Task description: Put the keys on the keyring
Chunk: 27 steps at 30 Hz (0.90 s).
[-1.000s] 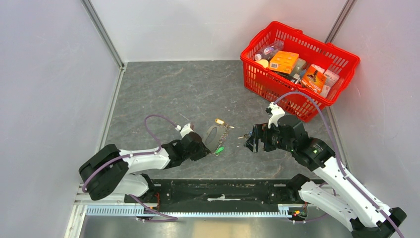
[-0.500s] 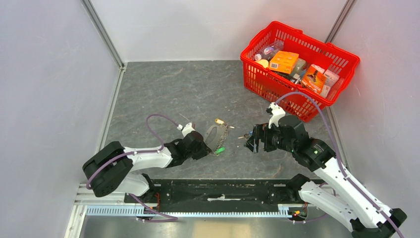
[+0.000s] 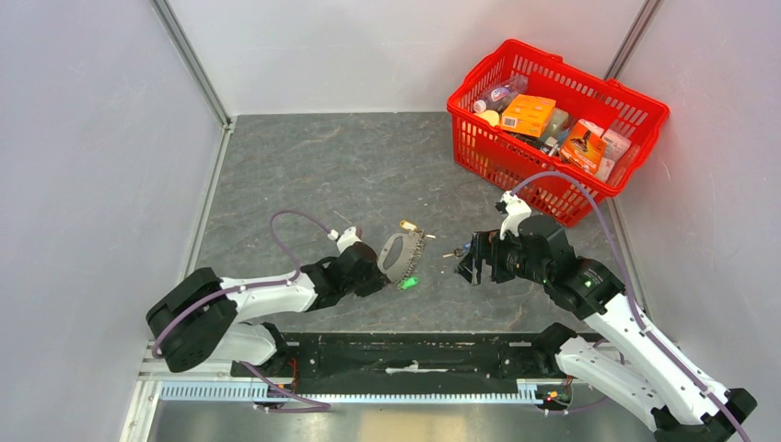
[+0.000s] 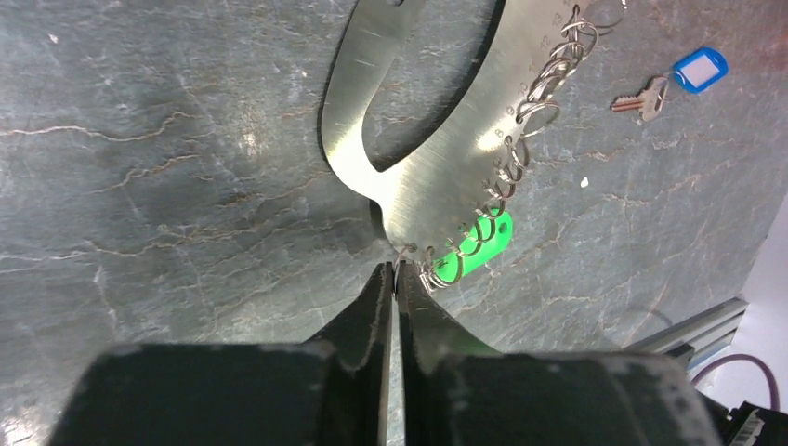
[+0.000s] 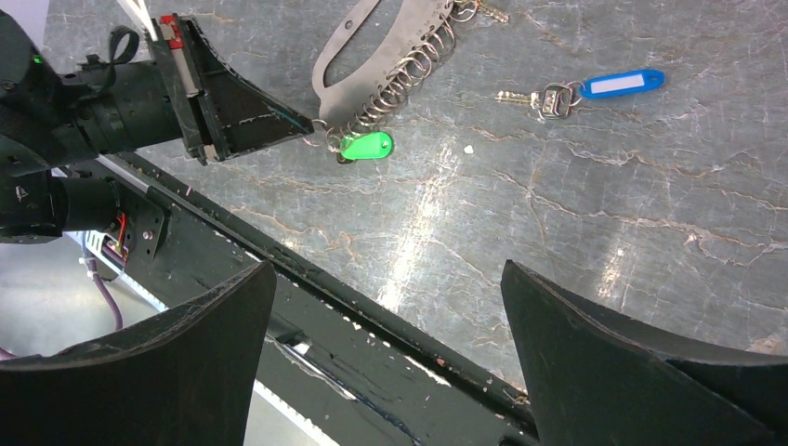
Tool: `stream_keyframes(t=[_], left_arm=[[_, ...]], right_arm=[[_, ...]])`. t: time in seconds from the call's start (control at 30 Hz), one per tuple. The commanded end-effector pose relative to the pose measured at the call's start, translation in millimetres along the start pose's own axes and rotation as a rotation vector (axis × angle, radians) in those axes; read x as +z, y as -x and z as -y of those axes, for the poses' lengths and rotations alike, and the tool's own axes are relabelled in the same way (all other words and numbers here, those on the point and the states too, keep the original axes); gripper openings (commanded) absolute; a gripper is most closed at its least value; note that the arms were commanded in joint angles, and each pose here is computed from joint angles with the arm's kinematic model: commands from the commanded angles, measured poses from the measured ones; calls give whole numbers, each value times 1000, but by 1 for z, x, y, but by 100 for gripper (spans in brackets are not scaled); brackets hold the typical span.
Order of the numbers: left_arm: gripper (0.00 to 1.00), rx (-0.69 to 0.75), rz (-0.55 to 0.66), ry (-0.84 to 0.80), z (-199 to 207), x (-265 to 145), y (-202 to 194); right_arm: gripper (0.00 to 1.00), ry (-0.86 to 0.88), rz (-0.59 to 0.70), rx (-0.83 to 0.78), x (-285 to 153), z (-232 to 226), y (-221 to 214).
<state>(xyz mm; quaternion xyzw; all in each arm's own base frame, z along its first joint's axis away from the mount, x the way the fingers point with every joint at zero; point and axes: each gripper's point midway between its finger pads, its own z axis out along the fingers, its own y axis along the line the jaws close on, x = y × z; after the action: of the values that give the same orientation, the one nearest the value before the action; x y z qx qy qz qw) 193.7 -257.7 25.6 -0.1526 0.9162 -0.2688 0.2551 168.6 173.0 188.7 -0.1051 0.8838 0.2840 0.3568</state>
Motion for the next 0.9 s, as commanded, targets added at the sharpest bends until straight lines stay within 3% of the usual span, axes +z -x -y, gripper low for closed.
stream_keyframes(t=[0.0, 0.3, 0.57, 0.87], left_arm=[[2, 67, 29, -49, 20, -17, 14], [2, 188, -36, -108, 34, -28, 12], [2, 301, -75, 42, 5, -21, 24], [2, 368, 6, -26, 56, -55, 82]], right_arm=[[99, 16, 16, -2, -2, -4, 2], [99, 24, -7, 6, 1, -5, 0], [99, 12, -8, 3, 0, -2, -3], [99, 9, -3, 2, 2, -2, -1]])
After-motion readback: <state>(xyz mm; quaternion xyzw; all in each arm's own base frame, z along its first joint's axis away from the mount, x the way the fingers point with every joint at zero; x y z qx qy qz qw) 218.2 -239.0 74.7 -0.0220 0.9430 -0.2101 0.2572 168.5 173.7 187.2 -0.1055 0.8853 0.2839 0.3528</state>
